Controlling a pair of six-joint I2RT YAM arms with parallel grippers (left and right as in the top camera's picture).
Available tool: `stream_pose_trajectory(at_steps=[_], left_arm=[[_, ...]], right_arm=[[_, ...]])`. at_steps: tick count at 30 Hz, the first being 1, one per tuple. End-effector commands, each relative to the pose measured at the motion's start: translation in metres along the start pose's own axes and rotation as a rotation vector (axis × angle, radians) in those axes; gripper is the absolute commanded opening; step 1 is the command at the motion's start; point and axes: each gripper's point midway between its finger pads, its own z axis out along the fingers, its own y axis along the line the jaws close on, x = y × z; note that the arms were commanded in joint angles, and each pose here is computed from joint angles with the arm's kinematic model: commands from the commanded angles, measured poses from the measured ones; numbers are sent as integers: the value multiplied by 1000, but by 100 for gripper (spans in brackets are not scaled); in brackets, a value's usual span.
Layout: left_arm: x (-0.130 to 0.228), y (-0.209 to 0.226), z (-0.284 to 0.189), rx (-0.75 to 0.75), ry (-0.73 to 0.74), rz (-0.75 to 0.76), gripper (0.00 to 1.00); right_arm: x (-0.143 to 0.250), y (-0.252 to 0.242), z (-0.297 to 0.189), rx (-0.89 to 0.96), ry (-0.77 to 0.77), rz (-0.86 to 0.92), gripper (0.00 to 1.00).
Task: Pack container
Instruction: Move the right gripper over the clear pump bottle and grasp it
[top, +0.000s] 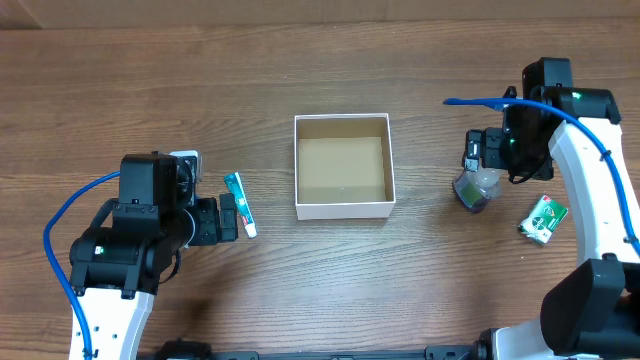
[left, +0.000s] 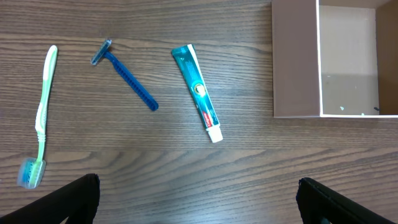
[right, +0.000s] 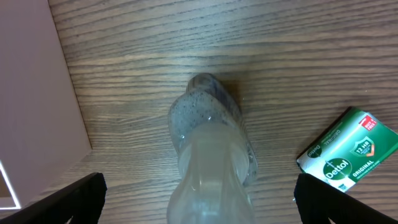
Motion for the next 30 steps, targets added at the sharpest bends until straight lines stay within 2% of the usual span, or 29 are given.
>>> stream_pose_trajectory(at_steps=[1, 3, 6, 12, 16, 21, 26, 29, 30], left_arm=[[-8, -3, -5, 19, -23, -16, 100], [-7, -3, -5, 19, -22, -16, 100], [-7, -3, -5, 19, -22, -16, 100], [-7, -3, -5, 19, -22, -16, 100], [-7, -3, -5, 19, -22, -16, 100], [-7, -3, -5, 19, -22, -16, 100], [-7, -3, -5, 19, -22, -16, 100], [-7, -3, -5, 19, -22, -16, 100], [-7, -3, -5, 19, -22, -16, 100]], right_arm=[[-6, -2, -1, 12, -16, -4, 96], [-6, -2, 2, 12, -5, -3, 88], [-6, -3, 4, 12, 3, -2, 70], [-6, -3, 4, 12, 3, -2, 60], [-5, -3, 4, 12, 4, -2, 45], [-5, -3, 4, 12, 4, -2, 38], [-5, -3, 4, 12, 4, -2, 27], [-6, -2, 4, 12, 2, 2, 24], [-6, -2, 4, 12, 0, 2, 19]])
